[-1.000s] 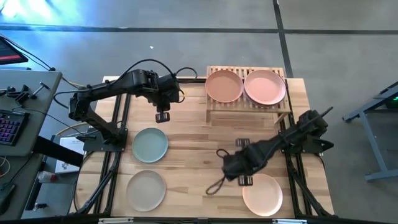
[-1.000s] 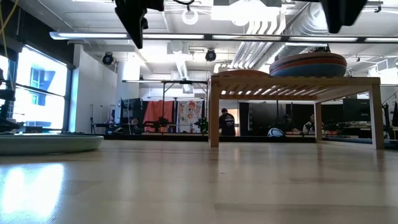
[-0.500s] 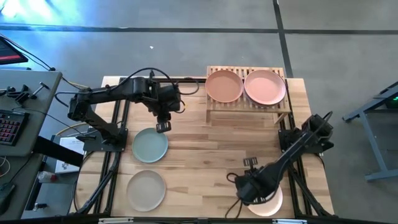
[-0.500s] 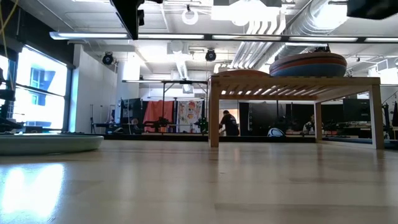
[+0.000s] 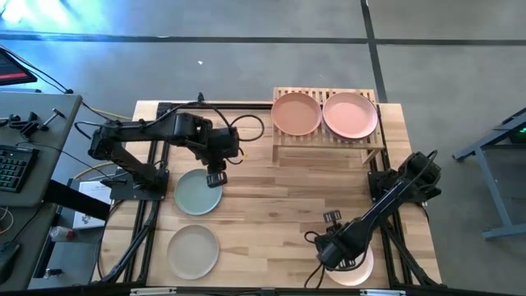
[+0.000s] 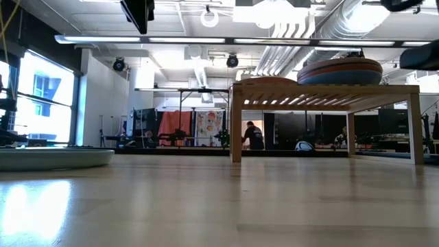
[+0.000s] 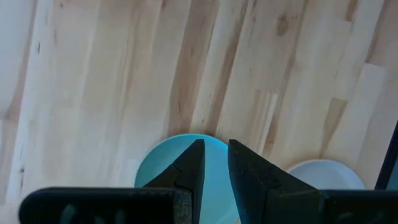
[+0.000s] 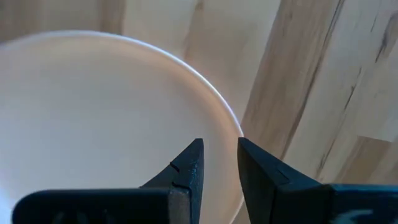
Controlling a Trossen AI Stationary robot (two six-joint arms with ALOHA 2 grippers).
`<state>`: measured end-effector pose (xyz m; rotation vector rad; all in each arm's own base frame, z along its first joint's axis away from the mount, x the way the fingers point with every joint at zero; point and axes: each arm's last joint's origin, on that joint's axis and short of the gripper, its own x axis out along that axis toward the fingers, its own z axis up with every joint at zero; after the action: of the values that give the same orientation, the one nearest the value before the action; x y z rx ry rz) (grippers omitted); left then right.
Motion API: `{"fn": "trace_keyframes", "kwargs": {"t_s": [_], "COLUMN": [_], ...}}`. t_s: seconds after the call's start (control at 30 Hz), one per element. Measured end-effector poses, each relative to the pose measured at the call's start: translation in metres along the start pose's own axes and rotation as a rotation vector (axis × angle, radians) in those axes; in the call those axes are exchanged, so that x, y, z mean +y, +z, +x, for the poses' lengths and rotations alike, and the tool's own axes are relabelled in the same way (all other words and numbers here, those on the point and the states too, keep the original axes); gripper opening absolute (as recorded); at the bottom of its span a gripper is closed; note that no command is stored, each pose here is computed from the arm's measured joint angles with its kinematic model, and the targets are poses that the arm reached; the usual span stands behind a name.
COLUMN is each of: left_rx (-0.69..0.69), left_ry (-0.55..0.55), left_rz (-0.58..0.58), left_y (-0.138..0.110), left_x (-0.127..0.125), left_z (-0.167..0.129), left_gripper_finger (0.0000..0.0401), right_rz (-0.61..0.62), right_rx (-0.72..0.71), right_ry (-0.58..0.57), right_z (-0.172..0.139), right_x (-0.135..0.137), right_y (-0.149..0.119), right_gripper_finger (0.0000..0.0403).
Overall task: Place and stack plates onto a shelf
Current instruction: Stack the white plate on the light orange plate on the shelf
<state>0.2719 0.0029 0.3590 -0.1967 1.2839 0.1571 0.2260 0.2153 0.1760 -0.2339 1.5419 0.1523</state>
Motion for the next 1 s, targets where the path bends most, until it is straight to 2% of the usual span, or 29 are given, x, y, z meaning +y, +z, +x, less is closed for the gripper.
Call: {"fn": "trace_keyframes", "kwargs": {"t_s": [0.2, 0.47, 0.83, 1.0], "left_rx": [-0.008, -0.020, -0.031, -0.037], "left_ry": [-0.004, -0.004, -0.007, -0.008], "left_rz": [0.021, 0.027, 0.026, 0.025], "left_y": [-0.001, -0.001, 0.000, 0.001], "left_x": [-0.008, -0.010, -0.011, -0.011], "left_z": [0.000, 0.000, 0.000, 0.000], "left_gripper_finger": [0.0058, 0.0058, 0.0058, 0.0058], "right_rz": [-0.046, -0.078, -0.060, -0.052], "right_rx": [-0.004, -0.005, 0.008, 0.014], "right_ry": [-0.048, -0.044, 0.046, 0.061], "right_z": [0.011, 0.020, 0.034, 0.034], "right_x": [-0.005, -0.018, -0.021, -0.021], "right_y": [-0.004, -0.001, -0.004, -0.004], "right_gripper_finger": [0.0074, 0.0074, 0.0073, 0.0037]}}
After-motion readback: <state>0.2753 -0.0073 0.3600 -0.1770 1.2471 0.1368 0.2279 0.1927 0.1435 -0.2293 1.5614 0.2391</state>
